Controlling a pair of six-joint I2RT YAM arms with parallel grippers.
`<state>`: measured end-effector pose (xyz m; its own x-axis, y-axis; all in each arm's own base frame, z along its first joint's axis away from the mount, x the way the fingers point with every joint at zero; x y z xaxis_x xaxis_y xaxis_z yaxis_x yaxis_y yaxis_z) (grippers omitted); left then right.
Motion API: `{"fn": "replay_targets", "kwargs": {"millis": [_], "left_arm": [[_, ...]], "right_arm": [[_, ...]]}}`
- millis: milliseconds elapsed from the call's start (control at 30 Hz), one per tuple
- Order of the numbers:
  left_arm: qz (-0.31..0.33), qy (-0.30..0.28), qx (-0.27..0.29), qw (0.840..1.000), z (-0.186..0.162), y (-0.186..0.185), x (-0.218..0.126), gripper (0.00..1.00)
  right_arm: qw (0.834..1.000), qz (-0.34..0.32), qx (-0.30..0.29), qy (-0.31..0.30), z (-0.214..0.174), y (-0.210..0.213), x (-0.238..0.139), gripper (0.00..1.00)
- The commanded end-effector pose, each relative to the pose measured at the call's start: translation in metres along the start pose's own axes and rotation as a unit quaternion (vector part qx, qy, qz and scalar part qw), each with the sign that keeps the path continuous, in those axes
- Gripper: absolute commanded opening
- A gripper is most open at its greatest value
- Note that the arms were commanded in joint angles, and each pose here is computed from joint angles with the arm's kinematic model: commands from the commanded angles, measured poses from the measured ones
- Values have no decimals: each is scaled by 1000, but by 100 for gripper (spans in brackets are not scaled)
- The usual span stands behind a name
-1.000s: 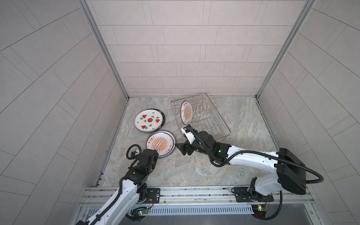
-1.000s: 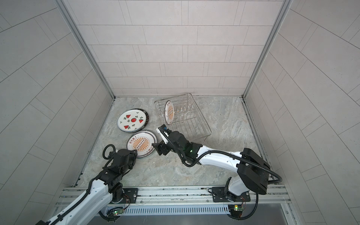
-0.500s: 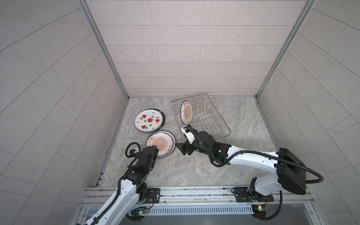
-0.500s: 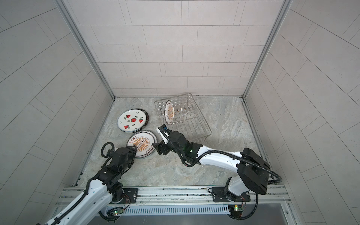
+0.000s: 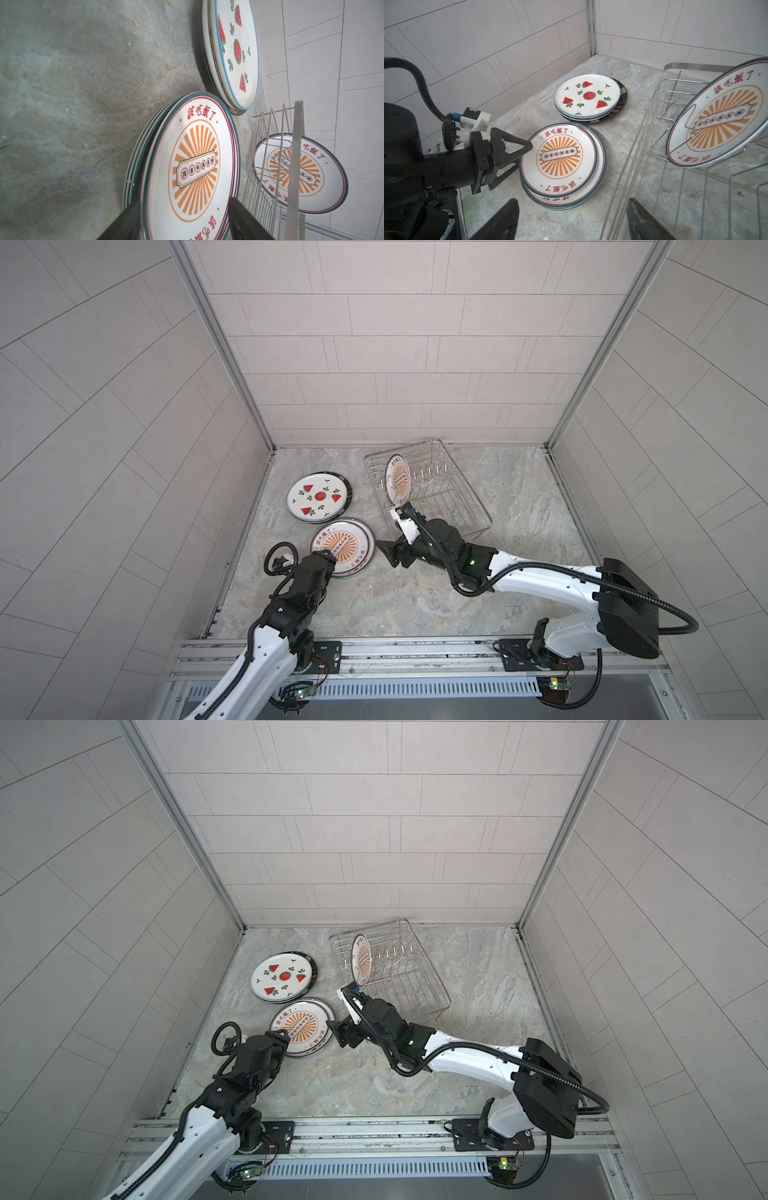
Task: Unload the plates from the dish rack
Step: 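Lower the sunburst plate onto the sunburst stack with the left gripper, then open the left gripper while the right gripper grasps the last rack plate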
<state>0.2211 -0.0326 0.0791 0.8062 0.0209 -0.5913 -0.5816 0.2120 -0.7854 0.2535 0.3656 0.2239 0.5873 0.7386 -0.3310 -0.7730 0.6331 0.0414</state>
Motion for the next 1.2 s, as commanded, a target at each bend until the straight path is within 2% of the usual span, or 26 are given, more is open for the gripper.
{"fn": "replay_targets", "kwargs": {"millis": [0, 200, 400, 633, 767, 867, 1033, 1133, 1167], "left_arm": [[-12, -4, 8, 1000, 1, -3, 2, 72], [-17, 10, 21, 1000, -6, -8, 7, 72], [6, 9, 18, 1000, -5, 3, 9, 72], [7, -8, 17, 1000, 3, 6, -1, 83], [25, -28, 24, 999, 12, 10, -8, 84], [17, -34, 22, 999, 15, 6, -10, 86], [-5, -42, 22, 999, 18, -8, -15, 96], [-48, -37, 32, 998, 17, -32, -19, 100], [-80, -33, 55, 995, 13, -48, -20, 100]], "right_arm": [[1000, -19, -1, -14, 11, -7, -11, 83], [999, -26, 4, -22, 13, -11, -15, 83], [999, -30, 8, -26, 16, -14, -15, 83], [998, -37, 22, -38, 21, -21, -15, 84], [998, -45, 33, -38, 25, -28, -13, 84], [996, -58, 50, -41, 28, -40, -12, 84], [992, -101, 76, -29, 34, -76, -6, 87], [984, -153, 91, 9, 34, -108, 4, 89], [981, -168, 91, 20, 33, -116, 8, 90]]}}
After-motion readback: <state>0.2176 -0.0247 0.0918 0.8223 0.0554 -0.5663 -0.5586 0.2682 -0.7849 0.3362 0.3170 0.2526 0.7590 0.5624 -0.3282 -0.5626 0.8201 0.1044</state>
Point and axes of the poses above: each gripper's point midway between its finger pads, its own x axis out along the fingers, its own y axis along the line the jaws close on, z = x × y, the point moved 1 cm from there along -x, back along the fingers, and after that the axes turned 10 degrees about -x, right-handed, at the moved point
